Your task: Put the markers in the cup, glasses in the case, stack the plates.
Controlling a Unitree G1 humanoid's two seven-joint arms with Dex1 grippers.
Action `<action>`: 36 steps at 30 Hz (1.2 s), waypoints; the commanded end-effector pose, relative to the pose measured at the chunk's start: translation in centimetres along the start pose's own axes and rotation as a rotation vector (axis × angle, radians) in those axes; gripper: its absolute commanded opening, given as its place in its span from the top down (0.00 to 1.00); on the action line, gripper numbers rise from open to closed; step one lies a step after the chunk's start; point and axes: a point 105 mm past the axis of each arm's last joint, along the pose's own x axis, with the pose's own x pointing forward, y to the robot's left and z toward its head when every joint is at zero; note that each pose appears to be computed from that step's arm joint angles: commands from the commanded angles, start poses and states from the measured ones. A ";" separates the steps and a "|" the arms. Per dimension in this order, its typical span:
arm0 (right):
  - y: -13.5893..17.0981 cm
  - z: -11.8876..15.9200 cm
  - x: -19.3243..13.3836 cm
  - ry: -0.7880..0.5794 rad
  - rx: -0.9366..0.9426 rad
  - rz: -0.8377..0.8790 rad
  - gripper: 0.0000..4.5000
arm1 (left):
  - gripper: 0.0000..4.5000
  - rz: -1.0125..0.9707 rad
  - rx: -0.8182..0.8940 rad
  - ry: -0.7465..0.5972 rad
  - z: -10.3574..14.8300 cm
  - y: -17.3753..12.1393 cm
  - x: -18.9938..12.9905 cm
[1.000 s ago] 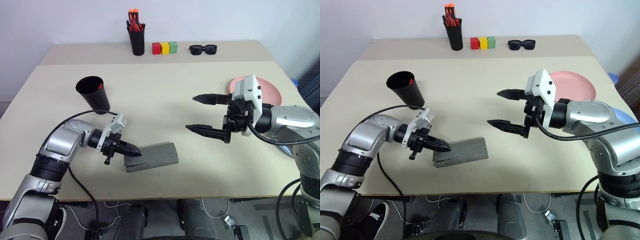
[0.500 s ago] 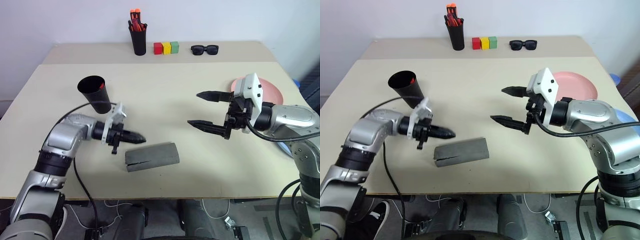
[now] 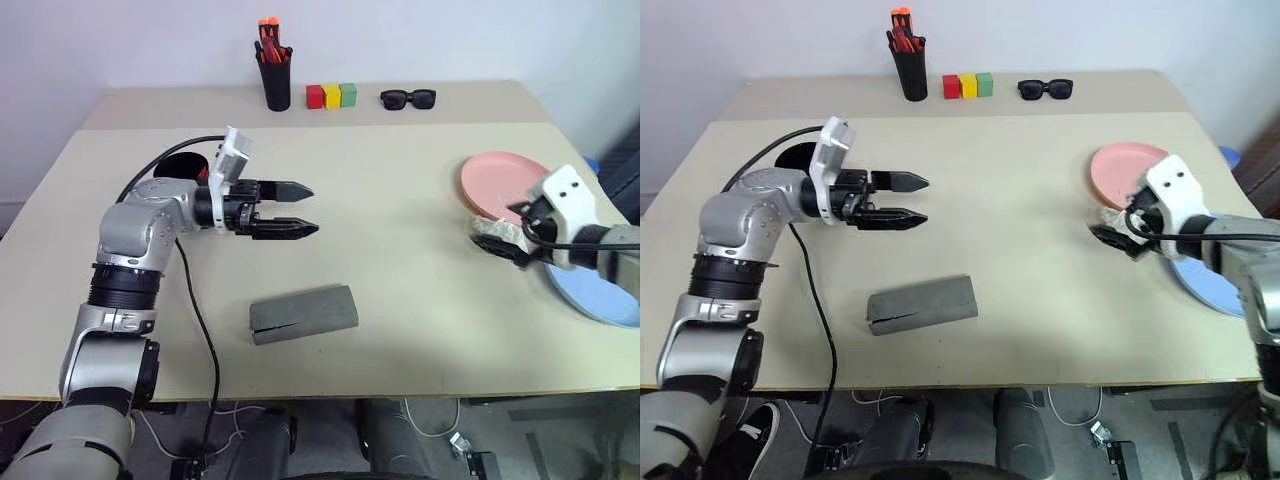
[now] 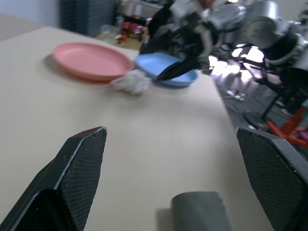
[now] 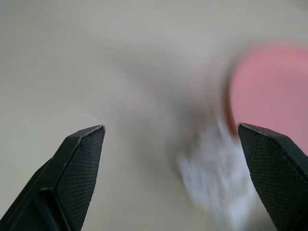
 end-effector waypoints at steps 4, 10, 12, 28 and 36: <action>-2.3 -3.8 -2.6 0.175 -0.045 -0.150 0.00 | 0.01 -0.043 0.112 -0.008 0.6 -0.5 0.6; -3.0 -7.2 -2.5 0.269 -0.004 -0.198 0.00 | 0.01 -0.053 0.136 0.019 -0.2 -0.7 0.8; -3.2 -8.1 -2.2 0.279 0.043 -0.212 0.00 | 0.01 -0.048 0.135 0.024 -0.3 -0.7 0.7; -7.4 -7.6 -2.8 0.320 0.010 -0.380 0.99 | 0.00 -0.005 0.157 0.038 -0.6 -0.6 0.1; -9.8 0.2 -0.9 0.056 -0.051 -0.464 0.99 | 0.00 0.026 0.178 0.017 -0.2 -0.2 0.0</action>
